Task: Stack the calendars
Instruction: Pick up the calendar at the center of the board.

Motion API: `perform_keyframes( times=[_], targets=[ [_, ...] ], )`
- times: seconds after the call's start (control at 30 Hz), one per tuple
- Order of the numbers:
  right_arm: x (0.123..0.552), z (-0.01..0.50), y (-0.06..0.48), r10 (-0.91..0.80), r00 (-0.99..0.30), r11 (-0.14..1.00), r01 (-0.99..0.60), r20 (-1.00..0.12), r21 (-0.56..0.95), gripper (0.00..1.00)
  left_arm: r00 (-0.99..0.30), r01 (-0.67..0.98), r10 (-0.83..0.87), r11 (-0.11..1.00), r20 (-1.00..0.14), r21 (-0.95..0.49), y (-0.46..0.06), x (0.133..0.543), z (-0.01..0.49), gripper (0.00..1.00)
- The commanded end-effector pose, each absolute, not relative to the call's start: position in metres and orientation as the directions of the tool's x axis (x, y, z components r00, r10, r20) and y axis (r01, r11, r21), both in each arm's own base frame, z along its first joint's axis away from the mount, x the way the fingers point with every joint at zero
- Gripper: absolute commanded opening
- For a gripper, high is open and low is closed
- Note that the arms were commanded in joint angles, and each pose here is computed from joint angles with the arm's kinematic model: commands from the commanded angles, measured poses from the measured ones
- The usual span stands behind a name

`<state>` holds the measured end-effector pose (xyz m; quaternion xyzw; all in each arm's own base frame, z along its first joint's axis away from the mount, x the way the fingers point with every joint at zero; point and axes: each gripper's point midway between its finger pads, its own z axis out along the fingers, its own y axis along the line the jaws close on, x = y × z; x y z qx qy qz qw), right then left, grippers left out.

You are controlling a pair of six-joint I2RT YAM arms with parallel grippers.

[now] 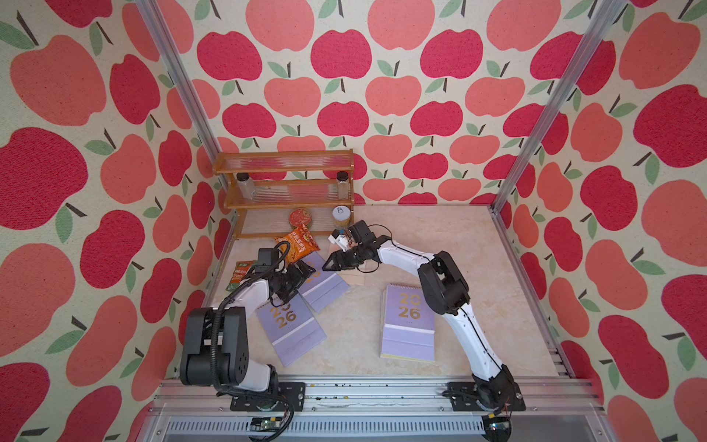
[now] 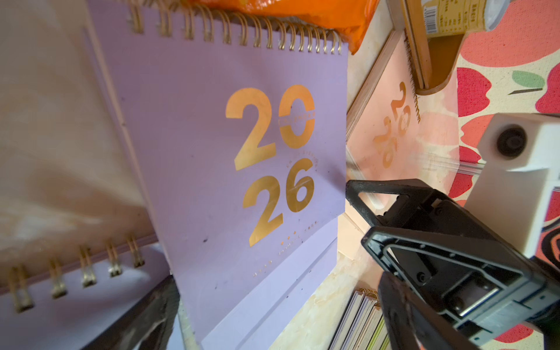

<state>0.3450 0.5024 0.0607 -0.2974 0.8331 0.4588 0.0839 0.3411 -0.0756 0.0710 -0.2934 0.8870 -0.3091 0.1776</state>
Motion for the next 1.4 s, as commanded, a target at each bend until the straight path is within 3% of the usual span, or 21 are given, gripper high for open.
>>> perform_keyframes(
  times=[0.0,0.37,0.7,1.37],
  targets=[
    [0.317,0.028,0.503,-0.465,-0.831,0.417,-0.509,-0.304,0.753,0.62,-0.756,-0.233,-0.603,0.611,-0.254,-0.757,-0.094,0.367,0.117,1.0],
    [0.316,0.025,0.502,-0.461,-0.838,0.416,-0.496,-0.294,0.762,0.62,-0.748,-0.209,-0.604,0.607,-0.274,-0.766,-0.096,0.367,0.124,0.99],
    [0.315,0.023,0.501,-0.456,-0.842,0.416,-0.489,-0.289,0.767,0.62,-0.77,-0.21,-0.584,0.612,-0.257,-0.762,-0.104,0.366,0.115,0.61],
    [0.317,0.022,0.5,-0.447,-0.848,0.415,-0.477,-0.283,0.774,0.62,-0.78,-0.231,-0.579,0.621,-0.239,-0.749,-0.105,0.363,0.108,0.06]
  ],
)
